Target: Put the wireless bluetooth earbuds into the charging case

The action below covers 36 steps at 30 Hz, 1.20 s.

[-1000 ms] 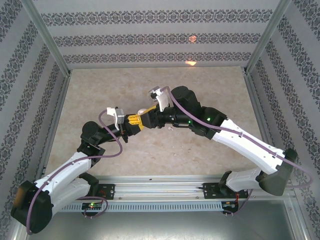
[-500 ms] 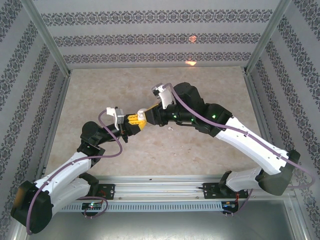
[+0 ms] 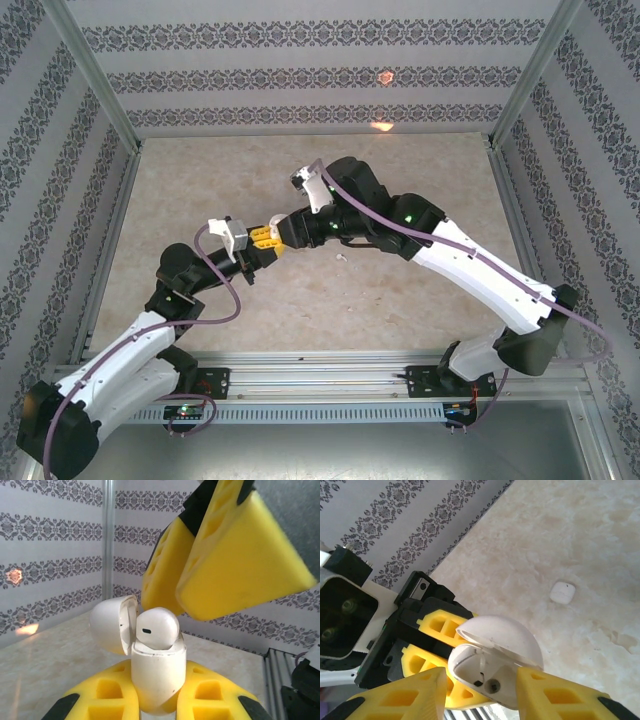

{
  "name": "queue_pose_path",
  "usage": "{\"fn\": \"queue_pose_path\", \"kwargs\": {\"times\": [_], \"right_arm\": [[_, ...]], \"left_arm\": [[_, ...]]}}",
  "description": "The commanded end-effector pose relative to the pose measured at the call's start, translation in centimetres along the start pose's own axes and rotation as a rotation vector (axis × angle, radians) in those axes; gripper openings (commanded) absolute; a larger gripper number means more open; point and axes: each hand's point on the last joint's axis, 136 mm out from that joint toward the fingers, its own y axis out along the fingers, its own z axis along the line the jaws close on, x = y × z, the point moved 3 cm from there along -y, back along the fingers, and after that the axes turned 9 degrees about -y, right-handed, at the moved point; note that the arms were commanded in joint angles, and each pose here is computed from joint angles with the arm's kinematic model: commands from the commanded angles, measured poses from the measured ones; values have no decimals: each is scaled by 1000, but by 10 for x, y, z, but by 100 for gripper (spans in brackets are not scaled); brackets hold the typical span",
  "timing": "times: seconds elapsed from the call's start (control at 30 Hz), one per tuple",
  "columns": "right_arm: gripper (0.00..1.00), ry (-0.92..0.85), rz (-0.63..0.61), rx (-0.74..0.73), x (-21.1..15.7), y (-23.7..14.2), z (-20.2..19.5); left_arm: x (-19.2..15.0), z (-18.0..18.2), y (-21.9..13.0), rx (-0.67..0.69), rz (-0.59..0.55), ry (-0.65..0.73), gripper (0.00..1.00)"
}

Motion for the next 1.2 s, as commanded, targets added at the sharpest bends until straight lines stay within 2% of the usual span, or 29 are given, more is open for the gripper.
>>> {"fn": "queue_pose_path", "kwargs": {"times": [0.0,0.27,0.57,0.87,1.17], "right_arm": [[41,43,9,-33,4,-5,3],[41,100,-50,-92,17,-19,6],[40,65,54,-134,11,-1,19],[40,31,152,-227,5,14,10],[35,21,210,-232,-2,23,9]], "left_arm": [[13,-1,-1,43,-12,100,0],[10,2,-6,98,-5,156,0],[8,4,-9,132,18,198,0],[6,0,-11,122,26,208,0],[8,-2,-12,115,22,213,0]]}}
